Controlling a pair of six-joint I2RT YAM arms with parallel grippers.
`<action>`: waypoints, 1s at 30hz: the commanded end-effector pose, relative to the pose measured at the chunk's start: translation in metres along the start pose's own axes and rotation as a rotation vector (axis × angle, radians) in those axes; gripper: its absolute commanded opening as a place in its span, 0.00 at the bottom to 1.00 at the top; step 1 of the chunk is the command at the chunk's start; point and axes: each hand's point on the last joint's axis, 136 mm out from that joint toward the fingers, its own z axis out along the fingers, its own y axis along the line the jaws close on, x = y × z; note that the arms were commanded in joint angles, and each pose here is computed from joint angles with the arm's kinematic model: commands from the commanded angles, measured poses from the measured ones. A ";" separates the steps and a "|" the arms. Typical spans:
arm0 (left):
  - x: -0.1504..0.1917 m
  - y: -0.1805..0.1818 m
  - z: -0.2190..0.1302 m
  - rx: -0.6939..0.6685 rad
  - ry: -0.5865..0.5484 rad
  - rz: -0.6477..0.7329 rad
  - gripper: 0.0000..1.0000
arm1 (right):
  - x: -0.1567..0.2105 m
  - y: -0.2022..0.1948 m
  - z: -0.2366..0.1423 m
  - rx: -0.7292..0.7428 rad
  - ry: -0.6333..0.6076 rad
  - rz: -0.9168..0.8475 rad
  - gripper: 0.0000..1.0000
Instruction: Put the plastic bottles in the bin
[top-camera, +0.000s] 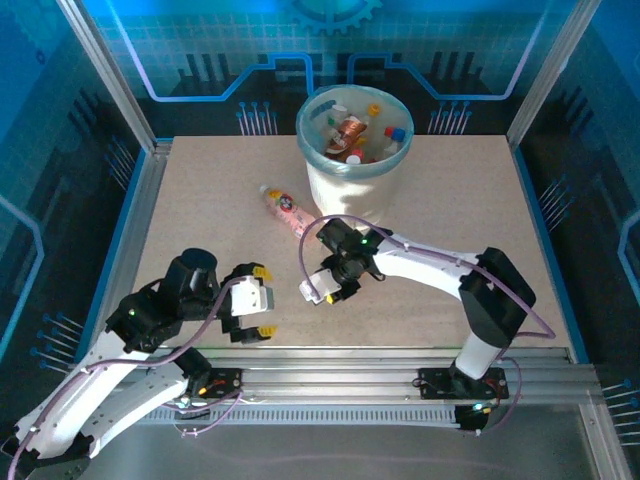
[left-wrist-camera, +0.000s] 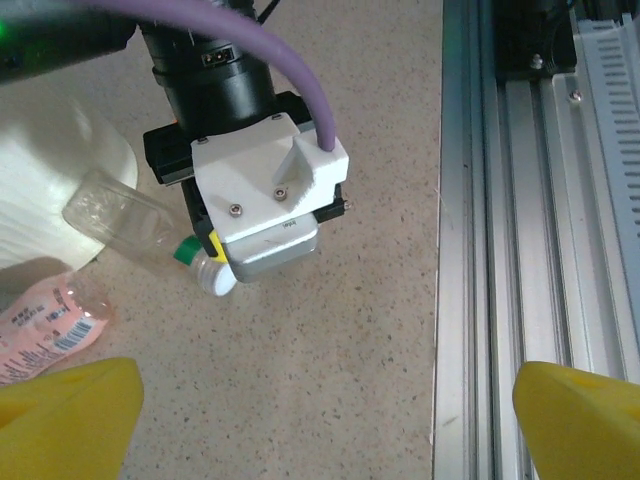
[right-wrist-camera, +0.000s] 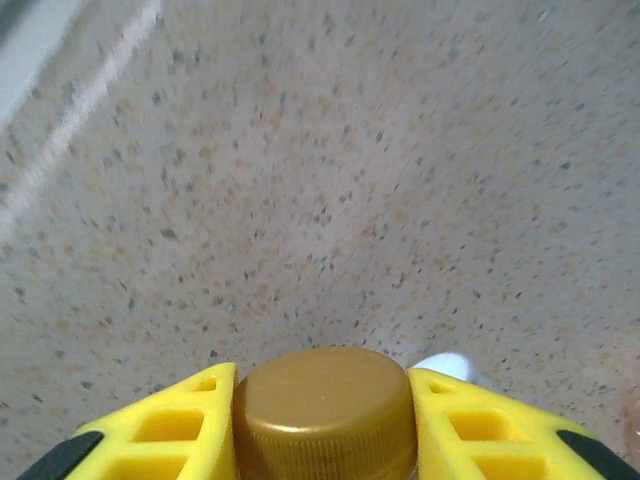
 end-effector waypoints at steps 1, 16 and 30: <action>-0.039 0.014 -0.012 -0.047 -0.123 0.011 0.96 | -0.033 -0.017 -0.041 0.068 -0.169 0.092 0.29; -0.185 0.151 -0.129 -0.652 -0.494 -0.208 0.94 | -0.122 -0.131 -0.300 0.725 -0.638 0.163 0.28; -0.205 0.209 -0.023 -0.467 -0.377 -0.417 0.91 | 0.025 -0.299 -0.337 1.167 -0.498 0.577 0.28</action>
